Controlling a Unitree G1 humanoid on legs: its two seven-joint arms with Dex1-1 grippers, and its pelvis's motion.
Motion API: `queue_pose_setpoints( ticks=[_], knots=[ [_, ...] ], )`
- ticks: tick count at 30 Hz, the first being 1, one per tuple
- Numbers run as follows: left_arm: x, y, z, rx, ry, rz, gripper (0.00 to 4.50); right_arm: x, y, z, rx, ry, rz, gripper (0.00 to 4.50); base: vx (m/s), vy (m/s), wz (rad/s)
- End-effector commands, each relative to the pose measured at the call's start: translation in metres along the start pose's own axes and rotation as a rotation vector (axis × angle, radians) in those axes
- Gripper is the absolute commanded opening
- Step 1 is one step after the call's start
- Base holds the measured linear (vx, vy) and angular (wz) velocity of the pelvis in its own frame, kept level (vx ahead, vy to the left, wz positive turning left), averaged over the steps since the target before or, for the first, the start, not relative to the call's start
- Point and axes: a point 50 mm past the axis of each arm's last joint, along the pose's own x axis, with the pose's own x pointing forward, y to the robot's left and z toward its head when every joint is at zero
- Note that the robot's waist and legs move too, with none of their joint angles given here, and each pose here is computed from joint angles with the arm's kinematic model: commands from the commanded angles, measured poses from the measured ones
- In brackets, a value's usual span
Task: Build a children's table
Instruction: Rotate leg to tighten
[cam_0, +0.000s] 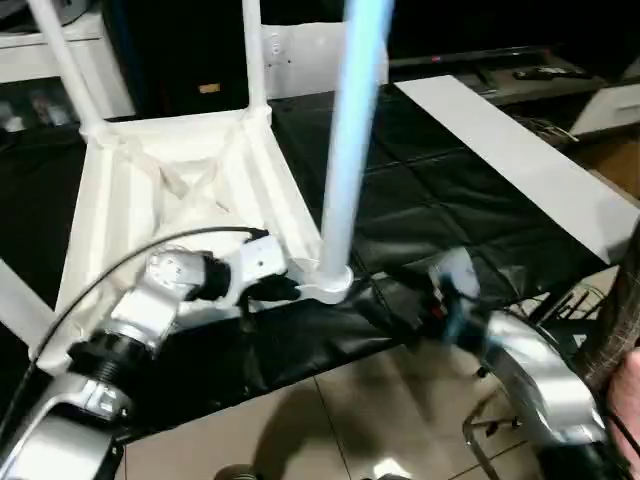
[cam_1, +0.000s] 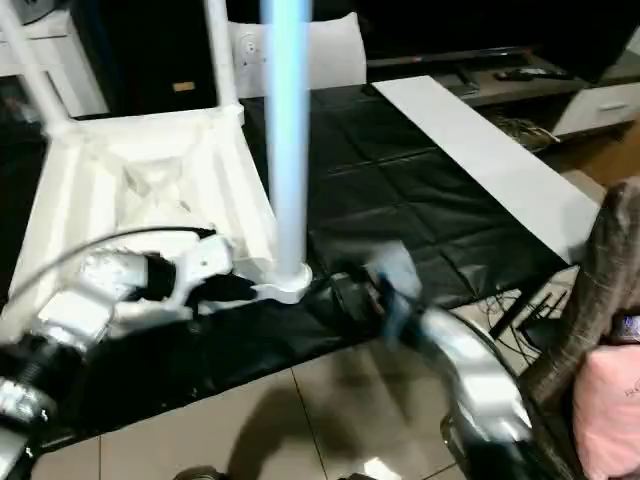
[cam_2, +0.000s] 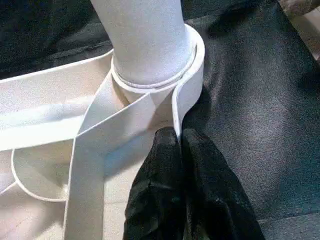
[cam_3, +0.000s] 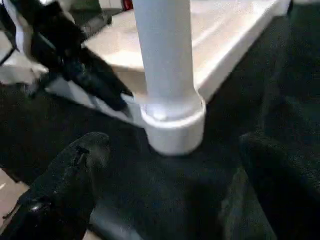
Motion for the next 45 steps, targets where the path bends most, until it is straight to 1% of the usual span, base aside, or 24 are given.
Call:
queue_pose_setpoints(
  ticks=[1, 4, 5, 6, 7, 9, 10, 11, 12, 14, 16, 17, 19, 20, 22, 23, 25, 26, 28, 33, 37, 39, 42, 45],
  knots=[
    [-0.001, 0.009, 0.014, 0.105, -0.025, 0.004, 0.00, -0.004, -0.002, 0.007, -0.016, -0.020, -0.025, 4.44, 0.000, 0.000, 0.00],
    [-0.003, 0.014, 0.014, 0.109, -0.063, 0.040, 0.00, -0.008, -0.001, 0.008, -0.008, -0.028, -0.062, 4.44, 0.000, 0.000, 0.00],
    [-0.004, 0.015, 0.015, 0.070, -0.102, 0.038, 0.00, -0.009, 0.001, 0.010, -0.019, -0.039, -0.082, 4.44, 0.000, 0.000, 0.00],
    [-0.005, 0.014, 0.016, 0.042, -0.138, 0.023, 0.00, -0.009, 0.005, 0.011, 0.018, -0.054, -0.060, 4.44, 0.000, 0.000, 0.00],
    [-0.007, 0.013, 0.018, 0.019, -0.173, 0.017, 0.27, -0.008, 0.009, 0.013, 0.024, -0.074, -0.050, 4.48, 0.000, 0.000, 0.00],
    [-0.010, 0.010, 0.020, -0.008, -0.233, 0.027, 0.55, -0.007, 0.013, 0.015, 0.025, -0.094, -0.052, 4.50, 0.000, 0.000, 0.00],
    [-0.013, 0.007, 0.020, -0.039, -0.284, 0.023, 0.55, -0.007, 0.016, 0.016, 0.028, -0.111, -0.057, 4.50, 0.000, 0.000, 0.00],
    [-0.013, 0.007, 0.020, -0.039, -0.284, 0.023, 0.55, -0.007, 0.016, 0.016, 0.028, -0.111, -0.057, 4.50, 0.000, 0.000, 0.00],
    [-0.020, 0.004, 0.021, -0.073, -0.349, 0.054, 0.69, -0.007, 0.018, 0.015, 0.043, -0.122, -0.084, 4.50, 0.000, 0.000, 0.00],
    [-0.023, 0.003, 0.021, -0.089, -0.373, 0.071, 0.81, -0.007, 0.019, 0.014, 0.050, -0.121, -0.100, 4.50, 0.000, 0.000, 0.00],
    [-0.031, 0.003, 0.020, -0.129, -0.403, 0.148, 0.95, -0.006, 0.021, 0.010, 0.073, -0.056, -0.137, 4.50, 0.000, 0.000, 0.00],
    [-0.035, 0.002, 0.017, -0.180, -0.405, 0.204, 1.02, -0.004, 0.023, 0.010, 0.086, -0.038, -0.137, 4.50, 0.000, 0.000, 0.00],
    [-0.042, -0.002, 0.011, -0.261, -0.399, 0.319, 1.24, -0.001, 0.028, 0.011, 0.103, -0.039, -0.133, 4.50, 0.000, 0.000, 0.00],
    [-0.047, -0.011, 0.007, -0.322, -0.398, 0.401, 1.31, 0.003, 0.033, 0.014, 0.063, -0.050, -0.124, 4.50, 0.000, 0.000, 0.00],
    [-0.048, -0.013, 0.007, -0.330, -0.398, 0.412, 1.42, 0.004, 0.033, 0.014, 0.056, -0.052, -0.123, 4.50, 0.000, 0.000, 0.00],
    [-0.050, -0.021, 0.007, -0.379, -0.432, 0.476, 1.49, 0.005, 0.036, 0.013, 0.049, -0.048, -0.124, 4.50, 0.000, 0.000, 0.00],
    [-0.050, -0.021, 0.007, -0.379, -0.432, 0.476, 1.59, 0.005, 0.036, 0.013, 0.049, -0.048, -0.124, 4.50, 0.000, 0.000, 0.00],
    [-0.051, -0.038, 0.011, -0.489, -0.480, 0.686, 1.70, 0.011, 0.039, 0.013, 0.031, -0.042, -0.129, 4.50, 0.000, 0.000, 0.00],
    [-0.047, -0.054, 0.014, -0.545, -0.475, 0.825, 1.86, 0.015, 0.039, 0.014, 0.029, -0.050, -0.128, 4.50, 0.001, -0.009, 0.45],
    [-0.041, -0.067, 0.015, -0.568, -0.433, 0.878, 2.29, 0.019, 0.041, 0.017, 0.023, -0.060, -0.082, 4.50, 0.007, -0.043, 0.46],
    [-0.046, -0.071, 0.014, -0.580, -0.395, 0.948, 2.70, 0.022, 0.040, 0.019, 0.003, -0.060, -0.067, 4.50, -0.007, 0.051, 0.40],
    [-0.049, -0.073, 0.014, -0.580, -0.380, 0.997, 2.76, 0.023, 0.039, 0.022, -0.006, -0.064, -0.059, 4.50, 0.013, 0.180, 0.51],
    [-0.047, -0.075, 0.010, -0.628, -0.347, 0.998, 3.10, 0.025, 0.040, 0.022, -0.016, -0.061, -0.041, 4.50, 0.017, 0.163, 0.67],
    [-0.046, -0.077, 0.010, -0.630, -0.333, 0.998, 3.13, 0.025, 0.041, 0.021, -0.017, -0.059, -0.039, 4.50, -0.014, 0.075, 0.57]
  ],
)
